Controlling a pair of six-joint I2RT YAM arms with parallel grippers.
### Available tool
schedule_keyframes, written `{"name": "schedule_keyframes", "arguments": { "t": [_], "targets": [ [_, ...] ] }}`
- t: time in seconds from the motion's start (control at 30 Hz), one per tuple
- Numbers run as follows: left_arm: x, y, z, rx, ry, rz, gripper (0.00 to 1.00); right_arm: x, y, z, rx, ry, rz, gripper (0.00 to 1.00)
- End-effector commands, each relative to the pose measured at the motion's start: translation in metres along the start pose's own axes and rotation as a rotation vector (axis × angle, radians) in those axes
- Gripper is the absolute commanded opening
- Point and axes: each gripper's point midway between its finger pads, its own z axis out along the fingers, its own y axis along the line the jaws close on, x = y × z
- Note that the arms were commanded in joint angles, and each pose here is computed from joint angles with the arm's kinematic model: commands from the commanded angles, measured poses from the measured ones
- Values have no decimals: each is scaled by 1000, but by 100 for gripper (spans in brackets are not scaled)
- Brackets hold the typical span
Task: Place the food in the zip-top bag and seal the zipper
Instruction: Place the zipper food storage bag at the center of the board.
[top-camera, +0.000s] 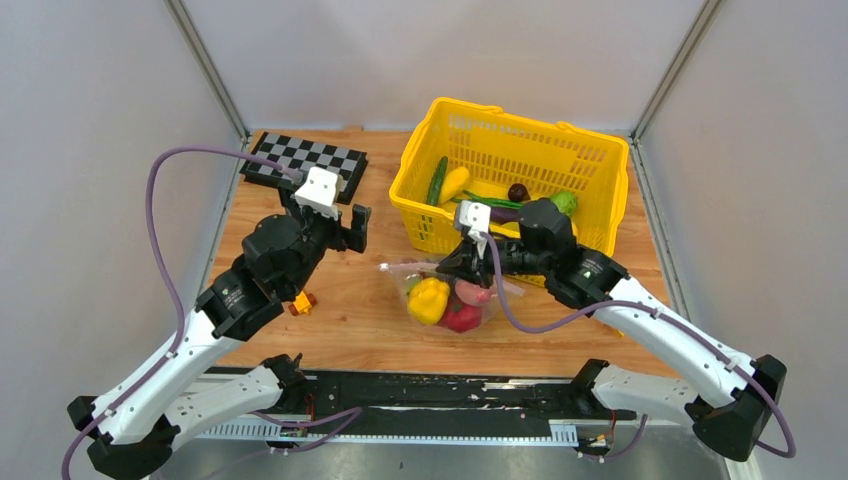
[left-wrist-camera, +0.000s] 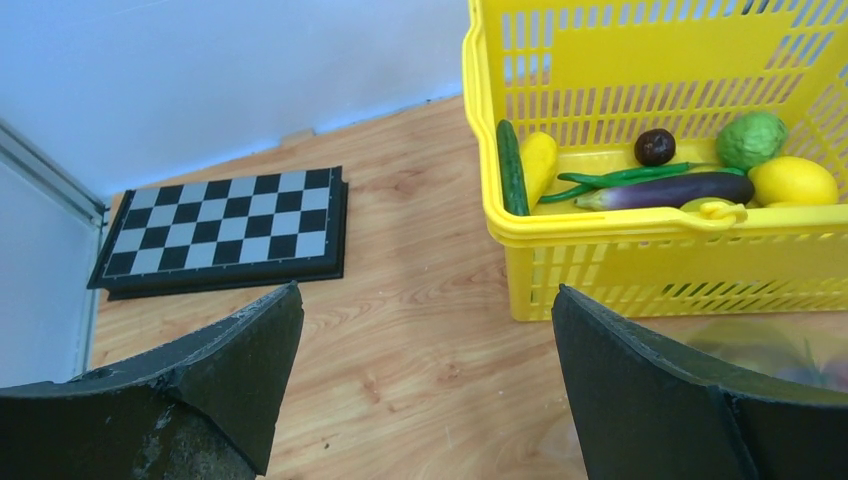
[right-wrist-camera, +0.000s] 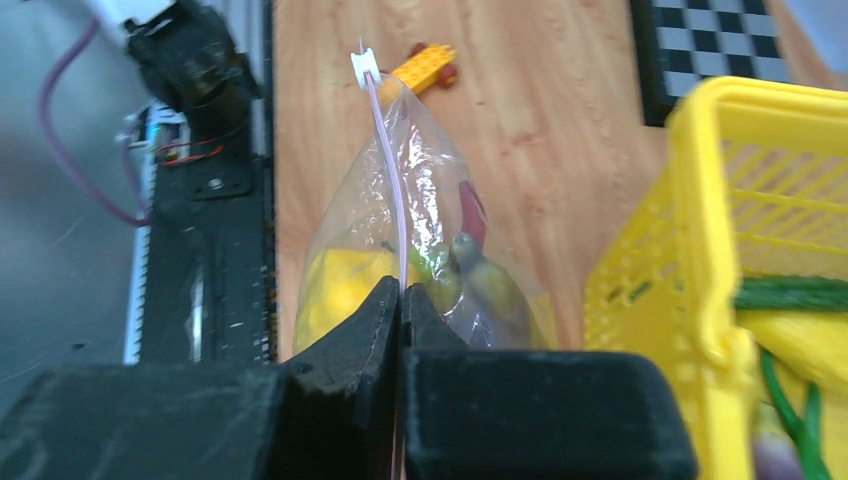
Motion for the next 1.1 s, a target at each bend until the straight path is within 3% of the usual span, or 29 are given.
{"name": "schedule_keyframes", "arguments": {
  "t": [0.0, 0.2, 0.4, 0.63, 0.73, 0.87, 1.07],
  "targets": [
    [-11, 6, -1, -30, -37, -58, 100, -11, 36, -2, -170, -41, -36, 1],
    [-3, -6, 1, 26, 18, -57, 100, 13, 80, -6, -419, 14, 17, 4],
    [16, -12, 3, 27, 40, -134, 100, 39, 99, 6, -480, 118, 77, 6],
    [35, -18, 10, 22, 83, -175, 100, 53, 96, 12, -441, 152, 130, 13],
    [44, -24, 15, 28, 101, -203, 100, 56, 98, 11, -451, 160, 141, 23],
    [64, -35, 19, 60, 142, -226, 100, 52, 93, 12, -411, 140, 140, 29],
    [98, -61, 20, 155, 246, -266, 100, 44, 48, 18, -131, 111, 119, 34]
  ]
}}
